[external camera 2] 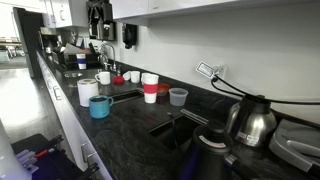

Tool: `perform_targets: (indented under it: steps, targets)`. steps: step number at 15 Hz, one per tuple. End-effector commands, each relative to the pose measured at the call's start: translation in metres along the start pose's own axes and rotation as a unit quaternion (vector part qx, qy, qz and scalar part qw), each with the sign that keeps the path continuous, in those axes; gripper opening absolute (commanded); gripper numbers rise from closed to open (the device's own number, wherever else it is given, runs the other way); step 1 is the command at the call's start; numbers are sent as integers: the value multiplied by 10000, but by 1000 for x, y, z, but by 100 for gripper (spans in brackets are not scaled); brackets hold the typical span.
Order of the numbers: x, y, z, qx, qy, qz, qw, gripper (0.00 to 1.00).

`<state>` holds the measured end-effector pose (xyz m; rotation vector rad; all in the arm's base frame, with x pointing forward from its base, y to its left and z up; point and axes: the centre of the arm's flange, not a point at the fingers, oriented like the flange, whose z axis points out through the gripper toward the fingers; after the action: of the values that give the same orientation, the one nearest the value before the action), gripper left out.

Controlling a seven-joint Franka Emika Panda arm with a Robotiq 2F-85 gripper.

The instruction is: Place the white and pink cup beside the edge of the counter

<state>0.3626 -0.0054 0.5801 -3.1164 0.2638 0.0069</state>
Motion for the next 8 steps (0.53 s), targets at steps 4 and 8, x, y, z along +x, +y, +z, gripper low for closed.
perform_targets:
  steps: [4,8]
  targets:
    - [23,4,58,124,461,1658,9850,100]
    - [25,9,64,45,285,1529,9878,100]
